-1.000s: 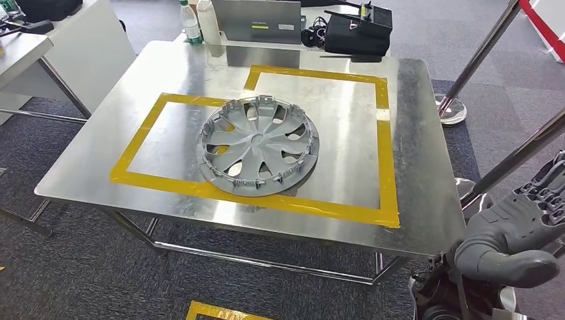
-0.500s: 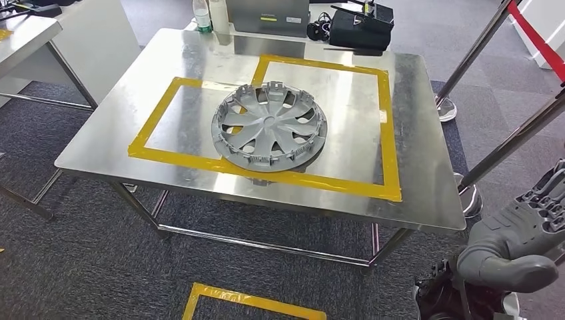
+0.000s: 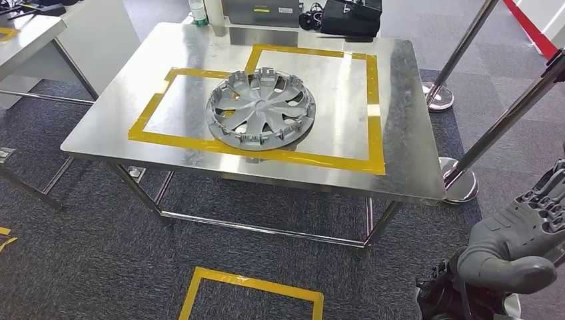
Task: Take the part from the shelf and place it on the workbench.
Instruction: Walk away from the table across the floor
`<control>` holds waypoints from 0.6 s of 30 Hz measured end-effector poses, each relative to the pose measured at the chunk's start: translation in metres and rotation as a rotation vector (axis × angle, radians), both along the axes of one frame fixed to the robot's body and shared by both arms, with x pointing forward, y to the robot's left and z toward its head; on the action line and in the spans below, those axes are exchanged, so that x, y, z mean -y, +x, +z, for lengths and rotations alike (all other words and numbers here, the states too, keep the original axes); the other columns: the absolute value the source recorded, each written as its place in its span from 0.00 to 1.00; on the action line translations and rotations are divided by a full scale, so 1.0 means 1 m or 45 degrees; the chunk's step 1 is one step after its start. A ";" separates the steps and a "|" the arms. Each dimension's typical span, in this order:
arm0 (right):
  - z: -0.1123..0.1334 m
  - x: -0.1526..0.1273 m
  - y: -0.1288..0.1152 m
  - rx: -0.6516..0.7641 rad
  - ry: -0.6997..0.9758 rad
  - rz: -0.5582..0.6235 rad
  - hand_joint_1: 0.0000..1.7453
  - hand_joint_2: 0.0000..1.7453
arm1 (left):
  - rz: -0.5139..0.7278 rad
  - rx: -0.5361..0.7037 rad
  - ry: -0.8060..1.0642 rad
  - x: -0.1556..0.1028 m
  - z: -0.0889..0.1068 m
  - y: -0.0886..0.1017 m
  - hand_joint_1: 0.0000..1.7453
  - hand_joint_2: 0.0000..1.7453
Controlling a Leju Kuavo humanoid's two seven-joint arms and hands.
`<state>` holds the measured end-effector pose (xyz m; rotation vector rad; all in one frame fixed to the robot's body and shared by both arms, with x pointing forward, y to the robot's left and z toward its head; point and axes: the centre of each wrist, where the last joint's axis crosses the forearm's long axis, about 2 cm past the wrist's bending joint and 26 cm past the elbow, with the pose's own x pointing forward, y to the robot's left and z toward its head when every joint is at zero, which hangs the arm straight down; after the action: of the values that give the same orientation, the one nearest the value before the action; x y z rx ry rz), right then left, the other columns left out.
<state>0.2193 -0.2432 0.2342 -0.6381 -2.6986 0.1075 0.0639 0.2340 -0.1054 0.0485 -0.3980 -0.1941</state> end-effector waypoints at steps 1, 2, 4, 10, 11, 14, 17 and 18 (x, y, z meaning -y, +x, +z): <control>0.000 0.000 0.000 0.000 0.000 -0.001 0.00 0.00 | -0.001 0.001 0.001 0.000 0.000 0.001 0.00 0.00; 0.001 0.001 0.000 0.002 0.000 -0.003 0.00 0.00 | -0.001 0.002 0.001 0.000 0.000 0.002 0.00 0.00; 0.001 0.001 0.000 0.006 0.000 -0.006 0.00 0.00 | -0.005 0.005 0.001 0.000 0.001 0.003 0.00 0.00; -0.001 0.005 -0.002 -0.007 -0.001 -0.023 0.00 0.00 | -0.015 0.003 0.003 -0.001 0.000 0.003 0.00 0.00; -0.002 0.006 -0.002 -0.010 -0.002 -0.027 0.00 0.00 | -0.016 0.003 0.003 -0.001 0.000 0.003 0.00 0.00; -0.003 0.008 -0.003 -0.018 -0.004 -0.038 0.00 0.00 | -0.021 0.001 0.003 -0.001 0.000 0.003 0.00 0.00; -0.003 0.009 -0.004 -0.017 -0.004 -0.042 0.00 0.00 | -0.024 0.002 0.001 0.000 0.001 0.003 0.00 0.00; -0.003 0.009 -0.004 -0.015 -0.003 -0.042 0.00 0.00 | -0.025 0.002 0.000 0.001 0.001 0.004 0.00 0.00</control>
<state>0.2154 -0.2521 0.2309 -0.6806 -2.6755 0.1059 0.0677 0.2331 -0.1047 0.0447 -0.4005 -0.2132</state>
